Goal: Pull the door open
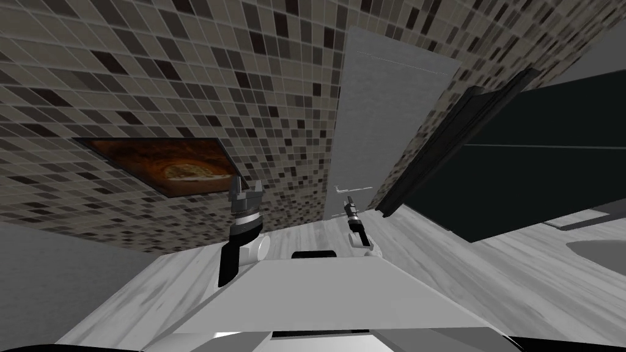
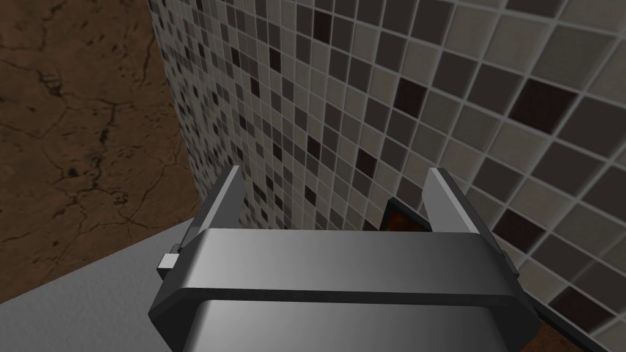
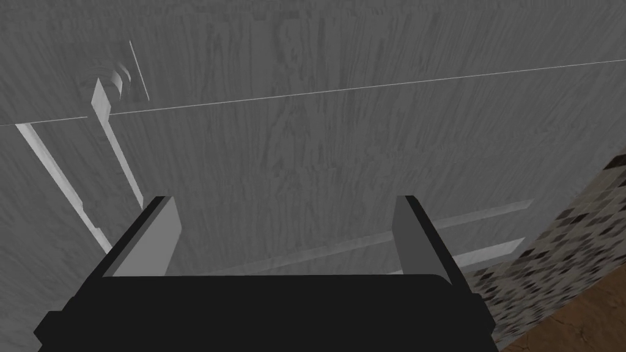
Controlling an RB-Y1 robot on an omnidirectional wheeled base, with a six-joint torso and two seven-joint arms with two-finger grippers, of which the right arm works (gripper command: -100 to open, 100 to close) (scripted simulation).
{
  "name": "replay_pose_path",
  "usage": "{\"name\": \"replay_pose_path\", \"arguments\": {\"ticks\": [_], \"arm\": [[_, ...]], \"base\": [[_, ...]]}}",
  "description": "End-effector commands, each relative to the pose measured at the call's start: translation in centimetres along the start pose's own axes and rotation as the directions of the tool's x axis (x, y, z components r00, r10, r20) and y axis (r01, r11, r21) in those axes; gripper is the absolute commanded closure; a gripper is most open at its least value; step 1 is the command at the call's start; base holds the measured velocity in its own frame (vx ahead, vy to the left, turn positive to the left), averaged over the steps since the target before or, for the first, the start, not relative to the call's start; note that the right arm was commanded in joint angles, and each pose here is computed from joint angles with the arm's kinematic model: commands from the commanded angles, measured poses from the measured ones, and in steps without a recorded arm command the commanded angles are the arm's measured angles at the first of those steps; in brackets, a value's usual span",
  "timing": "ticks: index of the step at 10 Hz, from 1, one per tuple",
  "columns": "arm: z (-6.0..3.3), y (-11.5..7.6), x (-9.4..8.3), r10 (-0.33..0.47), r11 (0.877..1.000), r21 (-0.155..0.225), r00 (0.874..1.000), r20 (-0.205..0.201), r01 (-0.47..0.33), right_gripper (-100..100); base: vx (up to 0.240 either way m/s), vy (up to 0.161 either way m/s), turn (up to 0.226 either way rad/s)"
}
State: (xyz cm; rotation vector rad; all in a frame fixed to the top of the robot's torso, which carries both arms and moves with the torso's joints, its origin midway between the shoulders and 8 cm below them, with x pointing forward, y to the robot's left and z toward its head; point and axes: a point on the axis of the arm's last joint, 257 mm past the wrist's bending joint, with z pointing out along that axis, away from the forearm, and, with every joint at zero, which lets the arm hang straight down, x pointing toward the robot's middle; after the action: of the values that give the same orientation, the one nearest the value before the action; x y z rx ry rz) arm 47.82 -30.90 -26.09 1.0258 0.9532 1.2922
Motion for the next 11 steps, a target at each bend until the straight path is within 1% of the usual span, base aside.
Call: {"name": "replay_pose_path", "arguments": {"ticks": [1,2,3,4,7,8,10,11], "arm": [[-0.40,-1.4,-0.3,-0.001,1.000,0.030,1.000,0.003,0.001,-100],[-0.17,-1.7,-0.3,-0.001,0.999,0.033,1.000,0.000,0.001,-100],[-0.56,-2.5,-0.4,-0.002,0.999,0.051,1.000,0.003,0.002,-100],[-0.70,-3.4,-0.6,-0.003,0.998,0.069,1.000,0.003,0.002,-100],[-0.99,-5.6,-1.0,-0.004,0.994,0.113,1.000,0.003,0.004,-100],[-1.36,-6.2,-1.1,-0.005,0.992,0.127,1.000,0.006,0.005,-100],[-1.49,-7.3,-1.3,-0.007,0.989,0.150,1.000,0.006,0.006,-100],[-1.90,-8.2,-1.5,-0.008,0.985,0.173,1.000,0.008,0.007,-100]], "base": [[0.019,-0.085,0.086],[0.015,-0.072,0.122],[0.015,-0.052,0.066],[0.010,-0.064,0.096],[0.022,-0.122,0.197],[0.016,-0.089,0.035],[0.015,-0.089,0.119],[0.016,-0.116,0.171]]}}
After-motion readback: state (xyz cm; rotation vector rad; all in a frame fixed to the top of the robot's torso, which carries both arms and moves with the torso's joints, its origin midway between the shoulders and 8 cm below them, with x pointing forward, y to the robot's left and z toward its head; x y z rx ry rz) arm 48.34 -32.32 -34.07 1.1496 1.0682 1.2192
